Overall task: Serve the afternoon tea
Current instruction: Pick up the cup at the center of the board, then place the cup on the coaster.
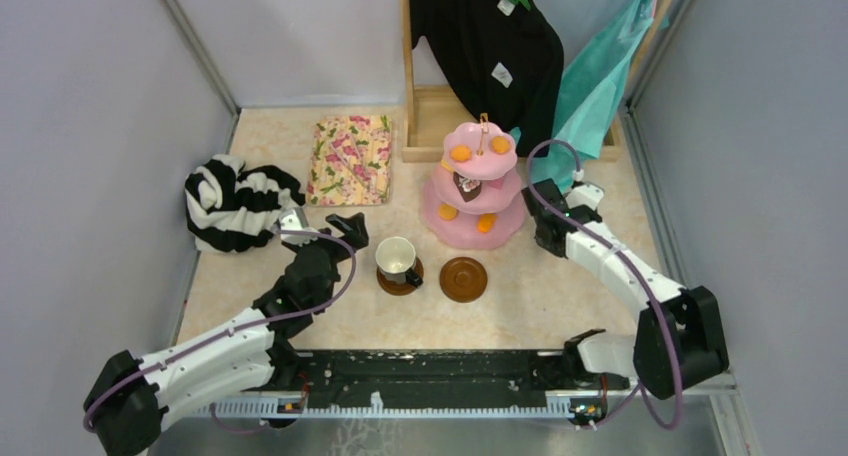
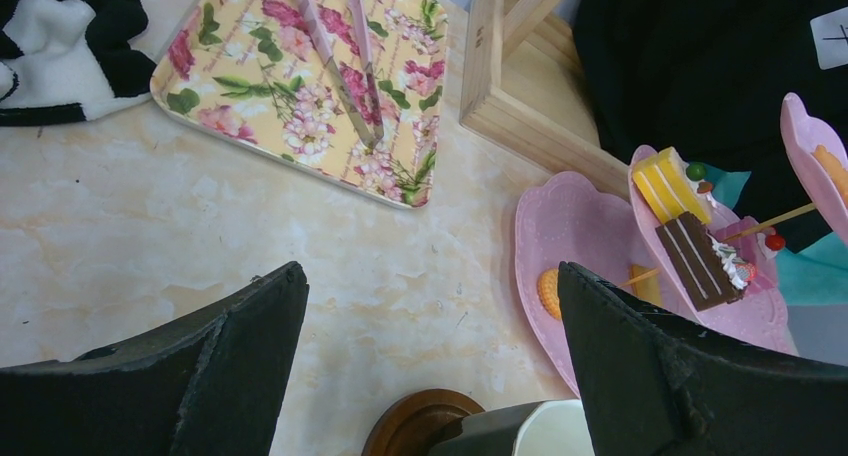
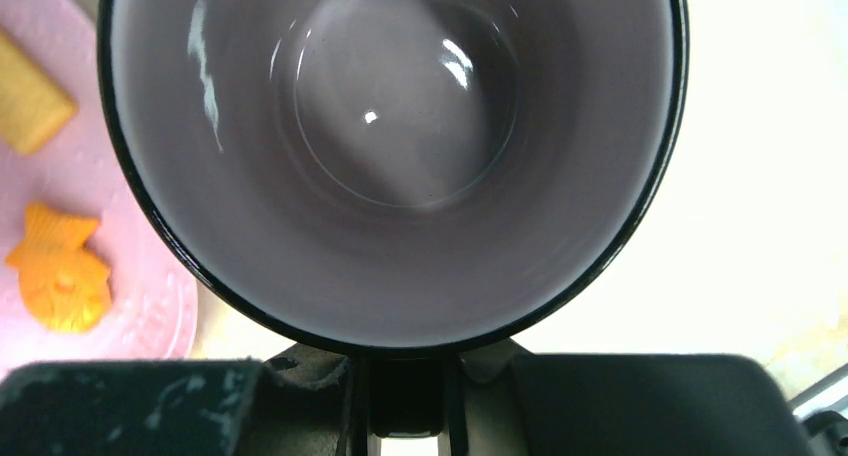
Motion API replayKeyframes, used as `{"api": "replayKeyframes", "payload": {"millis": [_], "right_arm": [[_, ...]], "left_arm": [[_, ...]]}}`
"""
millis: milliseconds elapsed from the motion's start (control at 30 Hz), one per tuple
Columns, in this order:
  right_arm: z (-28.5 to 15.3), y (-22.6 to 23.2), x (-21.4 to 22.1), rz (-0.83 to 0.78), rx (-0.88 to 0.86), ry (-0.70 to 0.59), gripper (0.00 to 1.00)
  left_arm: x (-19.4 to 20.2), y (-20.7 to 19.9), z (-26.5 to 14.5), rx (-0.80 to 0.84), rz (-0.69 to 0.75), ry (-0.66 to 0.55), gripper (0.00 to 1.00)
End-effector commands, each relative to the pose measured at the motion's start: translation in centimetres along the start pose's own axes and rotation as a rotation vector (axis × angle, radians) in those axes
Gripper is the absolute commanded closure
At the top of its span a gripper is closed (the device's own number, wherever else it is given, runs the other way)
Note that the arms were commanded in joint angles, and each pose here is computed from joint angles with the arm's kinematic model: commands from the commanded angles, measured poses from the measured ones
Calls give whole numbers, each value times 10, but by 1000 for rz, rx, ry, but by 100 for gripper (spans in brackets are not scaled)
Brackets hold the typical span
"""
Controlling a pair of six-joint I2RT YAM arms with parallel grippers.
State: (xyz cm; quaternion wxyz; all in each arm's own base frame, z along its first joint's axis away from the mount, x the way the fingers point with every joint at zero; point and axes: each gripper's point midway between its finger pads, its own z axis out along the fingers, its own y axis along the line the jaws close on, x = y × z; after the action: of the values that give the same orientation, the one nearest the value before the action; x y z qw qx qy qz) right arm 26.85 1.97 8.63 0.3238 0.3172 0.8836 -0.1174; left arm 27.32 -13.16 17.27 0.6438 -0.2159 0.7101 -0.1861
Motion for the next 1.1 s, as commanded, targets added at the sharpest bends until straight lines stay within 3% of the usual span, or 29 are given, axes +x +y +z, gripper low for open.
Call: {"api": "replayKeyframes", "payload": {"millis": [0,533,1067], "right_arm": [[-29,7,-4,-45,-68,-82,100],[-101,77,88,-382,-362,0,100],[-135,124,141,-521,-532,56,100]], "left_arm": [[-4,0,-1,3,2,-12,1],[-5,-2,2,-6,32,-12,1],[-5,0,2,-24,44,-6,1]]}}
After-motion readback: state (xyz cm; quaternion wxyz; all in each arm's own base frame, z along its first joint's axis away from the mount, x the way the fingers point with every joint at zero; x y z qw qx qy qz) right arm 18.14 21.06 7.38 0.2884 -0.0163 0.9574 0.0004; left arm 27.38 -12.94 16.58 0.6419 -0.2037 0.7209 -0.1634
